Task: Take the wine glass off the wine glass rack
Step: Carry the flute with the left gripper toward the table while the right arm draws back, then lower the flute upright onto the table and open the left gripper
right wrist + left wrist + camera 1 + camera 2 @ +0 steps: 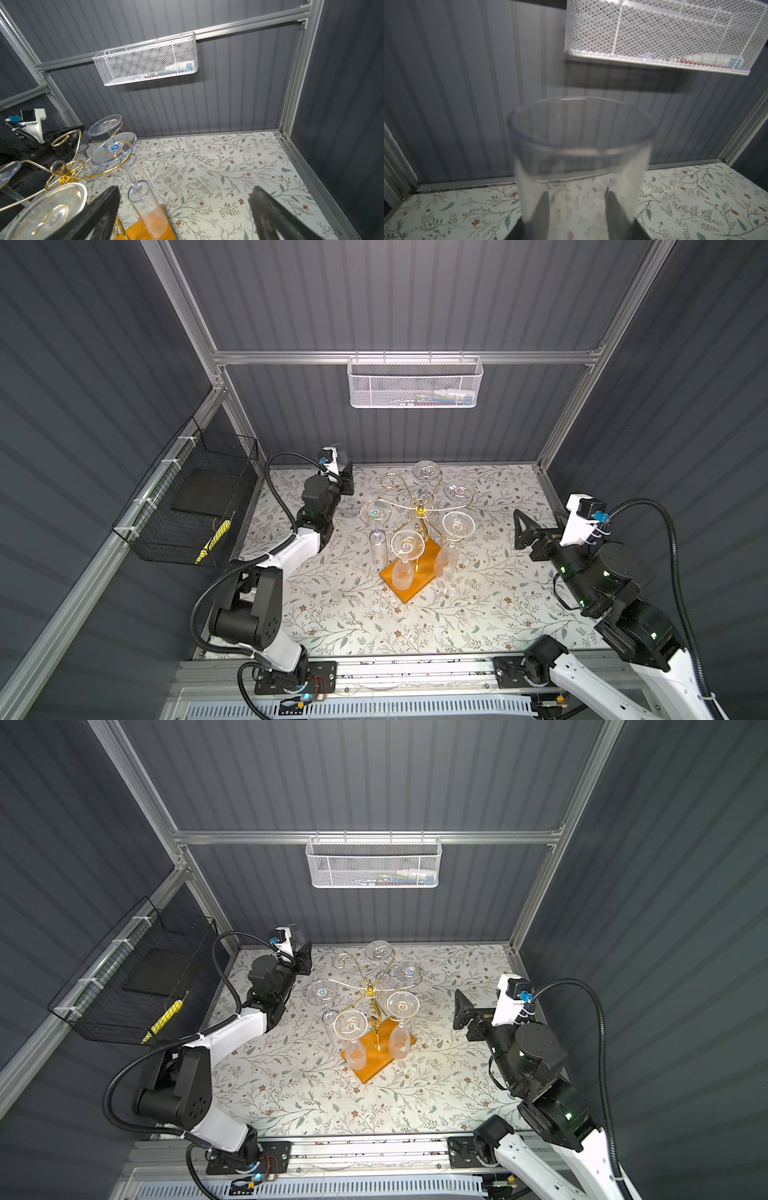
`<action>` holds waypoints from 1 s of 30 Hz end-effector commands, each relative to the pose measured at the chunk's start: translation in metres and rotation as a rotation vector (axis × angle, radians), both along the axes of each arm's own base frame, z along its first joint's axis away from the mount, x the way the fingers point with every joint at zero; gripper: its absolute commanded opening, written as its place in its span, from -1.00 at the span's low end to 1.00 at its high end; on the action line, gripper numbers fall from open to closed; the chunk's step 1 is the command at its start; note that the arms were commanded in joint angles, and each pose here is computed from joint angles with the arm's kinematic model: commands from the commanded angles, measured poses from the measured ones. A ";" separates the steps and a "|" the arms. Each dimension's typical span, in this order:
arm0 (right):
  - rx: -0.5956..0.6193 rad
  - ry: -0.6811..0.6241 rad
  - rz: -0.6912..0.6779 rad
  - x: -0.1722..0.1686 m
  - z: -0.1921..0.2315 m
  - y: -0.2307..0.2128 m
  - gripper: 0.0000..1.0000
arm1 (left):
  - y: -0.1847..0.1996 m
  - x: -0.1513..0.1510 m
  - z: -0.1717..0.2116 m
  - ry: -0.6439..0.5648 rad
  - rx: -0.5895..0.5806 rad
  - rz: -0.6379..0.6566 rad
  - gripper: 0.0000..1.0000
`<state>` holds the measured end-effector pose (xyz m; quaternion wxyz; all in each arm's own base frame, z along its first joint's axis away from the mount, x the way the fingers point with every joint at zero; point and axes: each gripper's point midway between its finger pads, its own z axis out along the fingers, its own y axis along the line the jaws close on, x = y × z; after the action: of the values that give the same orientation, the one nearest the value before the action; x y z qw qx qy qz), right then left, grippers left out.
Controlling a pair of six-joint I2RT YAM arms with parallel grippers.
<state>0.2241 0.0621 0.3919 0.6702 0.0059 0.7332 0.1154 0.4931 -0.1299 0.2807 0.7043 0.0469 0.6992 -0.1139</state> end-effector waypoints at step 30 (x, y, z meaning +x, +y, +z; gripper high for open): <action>-0.016 0.074 -0.075 -0.005 -0.028 -0.016 0.98 | 0.005 0.035 -0.059 -0.174 0.051 0.100 -0.24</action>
<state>0.2188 0.0497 0.3717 0.6536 0.0238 0.7506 0.0938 0.5300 -0.1274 0.2014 0.7352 0.0455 0.6734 -0.0629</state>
